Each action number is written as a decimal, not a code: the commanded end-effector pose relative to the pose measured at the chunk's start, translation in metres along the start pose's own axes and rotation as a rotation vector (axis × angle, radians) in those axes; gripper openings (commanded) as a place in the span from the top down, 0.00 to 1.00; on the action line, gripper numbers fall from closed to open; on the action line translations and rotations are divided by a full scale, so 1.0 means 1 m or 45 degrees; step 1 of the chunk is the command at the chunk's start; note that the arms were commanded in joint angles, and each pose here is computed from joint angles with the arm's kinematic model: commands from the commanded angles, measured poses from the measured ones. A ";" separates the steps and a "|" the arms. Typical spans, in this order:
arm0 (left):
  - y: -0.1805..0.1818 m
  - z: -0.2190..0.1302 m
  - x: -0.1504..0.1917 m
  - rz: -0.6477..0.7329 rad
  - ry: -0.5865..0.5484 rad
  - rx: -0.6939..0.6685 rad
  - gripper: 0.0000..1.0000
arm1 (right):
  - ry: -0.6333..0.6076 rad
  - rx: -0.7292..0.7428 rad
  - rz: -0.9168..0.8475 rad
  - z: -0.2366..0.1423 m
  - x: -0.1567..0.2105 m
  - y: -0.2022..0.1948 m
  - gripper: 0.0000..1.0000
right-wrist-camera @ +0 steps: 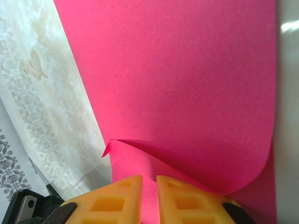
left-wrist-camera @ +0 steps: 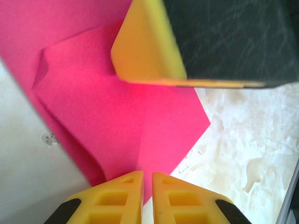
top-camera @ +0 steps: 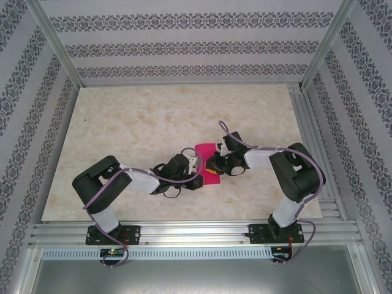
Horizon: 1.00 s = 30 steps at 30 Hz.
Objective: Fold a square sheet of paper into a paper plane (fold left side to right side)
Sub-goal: Fold the triangle a second time at the center of the table.
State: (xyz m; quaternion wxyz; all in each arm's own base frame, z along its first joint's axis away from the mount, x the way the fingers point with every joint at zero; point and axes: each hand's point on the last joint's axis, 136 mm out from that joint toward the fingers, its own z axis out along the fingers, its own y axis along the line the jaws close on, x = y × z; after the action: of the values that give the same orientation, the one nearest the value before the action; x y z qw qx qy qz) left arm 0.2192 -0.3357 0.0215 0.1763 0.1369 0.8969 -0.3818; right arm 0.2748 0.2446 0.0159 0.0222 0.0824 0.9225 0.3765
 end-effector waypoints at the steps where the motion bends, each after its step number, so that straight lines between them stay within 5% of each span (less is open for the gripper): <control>1: 0.022 -0.001 0.048 -0.088 0.180 -0.087 0.85 | -0.056 0.063 -0.034 -0.005 -0.020 -0.012 0.83; 9: 0.018 -0.002 0.045 -0.087 0.169 -0.070 0.85 | -0.040 0.036 -0.064 -0.008 -0.031 -0.004 0.83; 19: -0.017 -0.047 -0.019 -0.038 -0.046 0.032 0.85 | -0.001 0.035 -0.006 0.003 -0.003 -0.010 0.83; 30: -0.047 -0.009 -0.036 -0.024 0.020 0.207 0.84 | -0.009 0.048 -0.001 0.001 -0.004 -0.008 0.83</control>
State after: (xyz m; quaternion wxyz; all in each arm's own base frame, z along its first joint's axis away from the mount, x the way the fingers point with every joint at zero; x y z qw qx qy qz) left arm 0.2335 -0.3494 0.0690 0.1646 0.1322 0.8784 -0.4288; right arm 0.2856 0.2417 0.0153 0.0369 0.0745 0.9240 0.3732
